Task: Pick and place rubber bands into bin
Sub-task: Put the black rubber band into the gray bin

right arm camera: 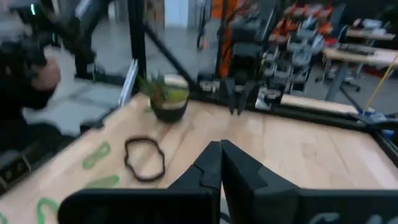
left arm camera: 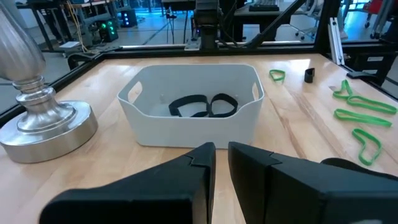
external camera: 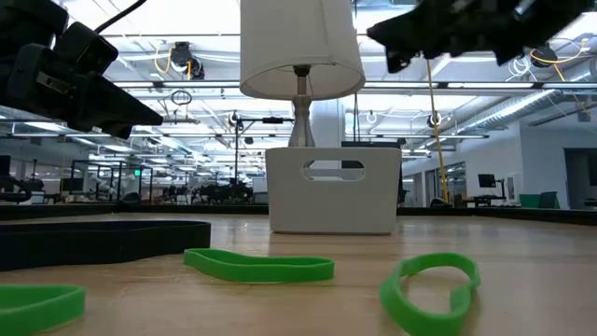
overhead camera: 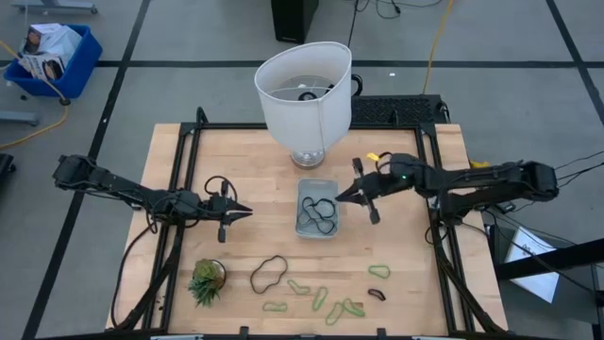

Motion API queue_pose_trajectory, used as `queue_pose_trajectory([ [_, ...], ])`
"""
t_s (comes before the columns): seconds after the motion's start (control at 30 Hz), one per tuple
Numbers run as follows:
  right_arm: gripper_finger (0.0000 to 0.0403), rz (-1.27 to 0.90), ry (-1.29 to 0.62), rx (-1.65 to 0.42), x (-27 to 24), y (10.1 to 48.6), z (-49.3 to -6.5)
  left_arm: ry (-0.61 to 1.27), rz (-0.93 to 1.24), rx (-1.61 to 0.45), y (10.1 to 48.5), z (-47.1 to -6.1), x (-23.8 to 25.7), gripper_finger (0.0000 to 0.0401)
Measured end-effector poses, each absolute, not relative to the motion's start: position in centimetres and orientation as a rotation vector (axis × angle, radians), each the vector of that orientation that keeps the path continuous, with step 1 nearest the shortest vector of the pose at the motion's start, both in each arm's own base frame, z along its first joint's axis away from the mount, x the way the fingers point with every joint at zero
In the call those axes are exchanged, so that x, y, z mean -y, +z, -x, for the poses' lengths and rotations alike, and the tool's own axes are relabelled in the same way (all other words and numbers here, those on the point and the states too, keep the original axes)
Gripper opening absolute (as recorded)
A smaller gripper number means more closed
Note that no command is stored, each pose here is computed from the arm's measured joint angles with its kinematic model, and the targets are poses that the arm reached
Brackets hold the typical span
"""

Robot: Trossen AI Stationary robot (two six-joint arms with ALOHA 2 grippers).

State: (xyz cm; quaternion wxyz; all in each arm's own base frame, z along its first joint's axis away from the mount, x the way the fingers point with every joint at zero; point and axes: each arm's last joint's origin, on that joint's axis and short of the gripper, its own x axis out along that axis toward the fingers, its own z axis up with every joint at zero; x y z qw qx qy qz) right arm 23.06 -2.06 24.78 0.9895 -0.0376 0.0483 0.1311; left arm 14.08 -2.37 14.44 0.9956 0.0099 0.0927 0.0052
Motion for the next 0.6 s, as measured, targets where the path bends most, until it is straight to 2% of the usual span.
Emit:
queue_pose_trajectory([
  [0.23,0.0,0.03,0.213,-0.061,1.0,21.3,-19.3,0.01,-0.018,-0.187,14.4,-14.1,2.4,0.0051],
  [0.6,0.0,0.034,0.193,0.076,0.5,19.1,-14.2,0.007,-0.057,-0.187,14.4,-14.1,2.4,0.0051],
])
